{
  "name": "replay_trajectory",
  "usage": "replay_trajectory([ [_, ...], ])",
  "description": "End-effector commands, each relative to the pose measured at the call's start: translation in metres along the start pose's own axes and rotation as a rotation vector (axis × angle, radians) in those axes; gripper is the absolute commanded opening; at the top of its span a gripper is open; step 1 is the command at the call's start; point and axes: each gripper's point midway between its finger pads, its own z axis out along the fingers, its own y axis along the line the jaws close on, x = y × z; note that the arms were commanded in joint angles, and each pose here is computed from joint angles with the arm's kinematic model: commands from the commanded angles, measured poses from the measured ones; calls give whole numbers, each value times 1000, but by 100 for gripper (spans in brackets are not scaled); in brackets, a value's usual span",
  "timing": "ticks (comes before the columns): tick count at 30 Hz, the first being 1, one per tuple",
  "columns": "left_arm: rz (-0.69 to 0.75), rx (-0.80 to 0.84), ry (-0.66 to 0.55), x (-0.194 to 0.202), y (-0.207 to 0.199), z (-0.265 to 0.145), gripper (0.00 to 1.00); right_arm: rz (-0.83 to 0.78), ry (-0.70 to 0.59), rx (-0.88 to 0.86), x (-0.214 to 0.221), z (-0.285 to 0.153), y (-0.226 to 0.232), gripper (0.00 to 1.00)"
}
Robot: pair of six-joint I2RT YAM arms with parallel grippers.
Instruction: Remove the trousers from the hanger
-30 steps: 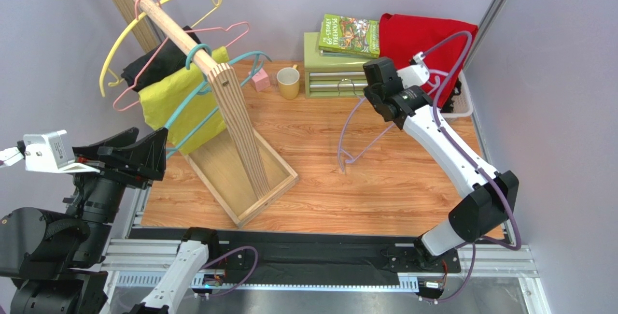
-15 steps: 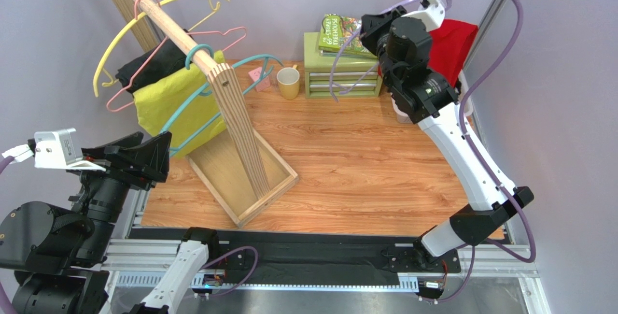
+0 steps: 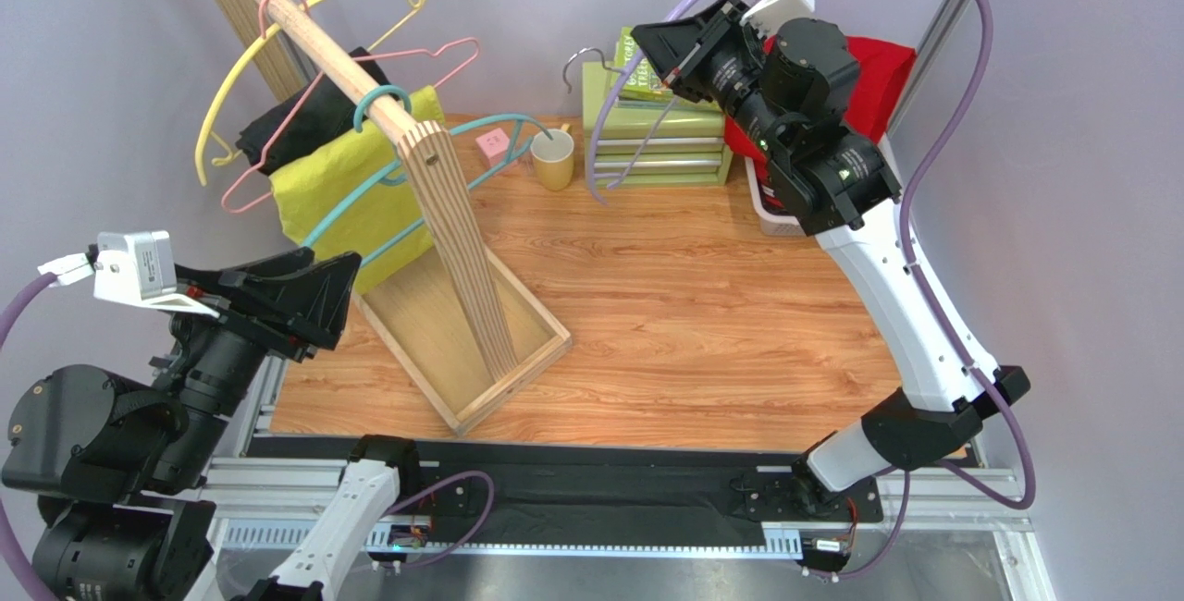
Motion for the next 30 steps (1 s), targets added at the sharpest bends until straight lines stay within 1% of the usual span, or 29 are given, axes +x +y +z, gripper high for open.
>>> replay_trajectory([
  [1, -43, 66, -4, -4, -13, 8, 69, 41, 41, -193, -14, -31, 54, 0],
  [4, -72, 58, 1, 0, -11, 10, 69, 91, 60, -245, -14, -32, 67, 0],
  [5, -77, 61, -3, 0, -11, 10, 69, 106, 64, -282, -18, -36, 78, 0],
  [8, -89, 60, 4, 3, -11, 10, 68, 142, 95, -302, -13, -33, 89, 0],
  [12, -95, 52, -8, 1, -10, 7, 68, 176, 97, -348, -16, -36, 111, 0],
  [14, -95, 44, -15, 0, -9, 7, 68, 211, 114, -337, -8, -31, 115, 0],
  [15, -96, 44, -19, -1, -9, 6, 68, 227, 108, -352, -12, -34, 122, 0],
  [16, -98, 39, -19, -1, -8, 6, 68, 241, 116, -354, -10, -31, 125, 0],
  [17, -96, 40, -22, -1, -8, 6, 68, 271, 145, -331, 2, -24, 125, 0],
  [19, -98, 40, -19, -1, -8, 6, 68, 300, 149, -331, 4, -24, 134, 0],
  [20, -98, 40, -19, 0, -8, 6, 68, 323, 171, -321, 16, -19, 137, 0],
  [21, -98, 39, -16, 0, -8, 7, 68, 338, 173, -312, 19, -17, 139, 0],
  [30, -81, 36, -11, 1, -7, 7, 68, 427, 228, -328, 48, -15, 168, 0],
])
